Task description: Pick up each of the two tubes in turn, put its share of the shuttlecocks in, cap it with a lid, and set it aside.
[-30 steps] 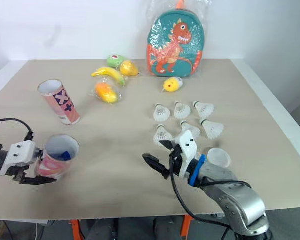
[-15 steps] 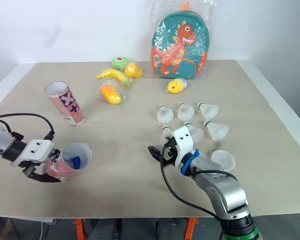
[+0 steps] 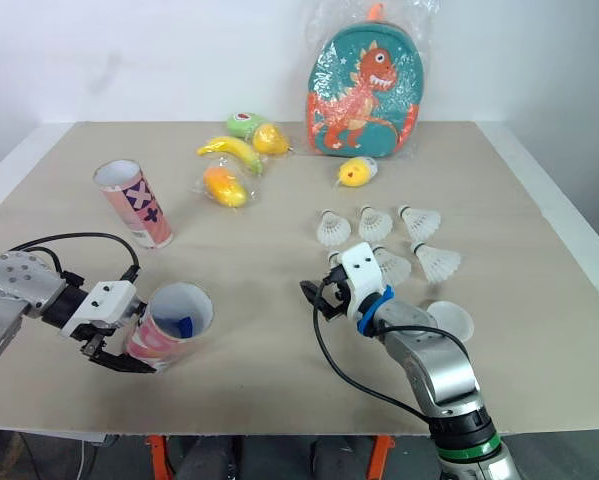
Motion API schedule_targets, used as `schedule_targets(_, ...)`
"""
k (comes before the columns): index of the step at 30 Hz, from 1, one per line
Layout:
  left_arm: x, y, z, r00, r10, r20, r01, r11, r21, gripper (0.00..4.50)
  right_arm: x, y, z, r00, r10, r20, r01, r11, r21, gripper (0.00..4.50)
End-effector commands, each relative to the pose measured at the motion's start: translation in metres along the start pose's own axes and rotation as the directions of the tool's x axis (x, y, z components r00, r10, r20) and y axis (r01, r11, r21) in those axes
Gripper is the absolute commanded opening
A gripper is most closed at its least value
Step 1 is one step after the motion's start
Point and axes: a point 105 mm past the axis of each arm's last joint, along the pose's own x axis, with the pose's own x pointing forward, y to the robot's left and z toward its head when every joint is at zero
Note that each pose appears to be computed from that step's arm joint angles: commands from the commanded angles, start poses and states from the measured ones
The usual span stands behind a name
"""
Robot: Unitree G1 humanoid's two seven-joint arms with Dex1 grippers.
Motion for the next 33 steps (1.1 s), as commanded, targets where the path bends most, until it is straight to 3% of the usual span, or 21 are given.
schedule_targets(1, 0.009, -0.008, -0.010, 0.997, -0.059, -0.044, 0.058, 0.998, -0.020, 3.16, 0.004, -0.006, 0.011, 0.998, -0.046, 0.038, 0.047, 0.999, -0.024, 4.50)
schedule_targets(5, 0.010, -0.010, -0.015, 0.995, -0.072, -0.066, 0.071, 0.997, -0.019, 3.06, 0.006, -0.005, 0.011, 0.997, -0.072, 0.042, 0.072, 0.997, -0.016, 3.33)
schedule_targets(9, 0.009, -0.011, -0.014, 0.995, -0.076, -0.067, 0.075, 0.997, -0.014, 3.06, 0.006, 0.003, 0.014, 0.997, -0.050, 0.057, 0.051, 0.999, -0.009, 1.43)
schedule_targets(10, 0.009, -0.011, -0.014, 0.995, -0.078, -0.065, 0.077, 0.997, -0.014, 3.06, 0.006, 0.005, 0.015, 0.997, -0.038, 0.064, 0.039, 0.999, -0.008, 0.72)
schedule_targets(12, 0.010, -0.011, -0.014, 0.995, -0.081, -0.062, 0.080, 0.997, -0.015, 3.06, 0.005, 0.010, 0.017, 0.997, -0.012, 0.076, 0.013, 1.000, -0.002, 0.07)
schedule_targets(19, 0.012, -0.013, -0.017, 0.993, -0.094, -0.074, 0.093, 0.995, -0.019, 3.06, -0.021, 0.037, 0.053, 0.943, 0.230, 0.240, -0.235, 0.972, -0.008, 0.07)
schedule_targets(21, 0.012, -0.013, -0.018, 0.992, -0.097, -0.077, 0.095, 0.995, -0.021, 3.06, -0.037, 0.044, 0.066, 0.901, 0.333, 0.277, -0.323, 0.943, -0.085, 0.07)
schedule_targets(24, 0.012, -0.012, -0.020, 0.991, -0.104, -0.080, 0.102, 0.994, -0.028, 3.06, -0.073, 0.064, 0.093, 0.756, 0.573, 0.316, -0.509, 0.818, -0.266, 0.07)
schedule_targets(28, 0.011, -0.011, -0.021, 0.990, -0.114, -0.083, 0.112, 0.993, -0.032, 3.06, -0.082, 0.070, 0.108, 0.672, 0.699, 0.245, -0.589, 0.705, -0.396, 0.07)
schedule_targets(33, 0.011, -0.003, -0.018, 0.991, -0.114, -0.073, 0.112, 0.993, -0.031, 3.06, -0.070, 0.088, 0.112, 0.569, 0.818, 0.084, -0.685, 0.528, -0.502, 0.07)
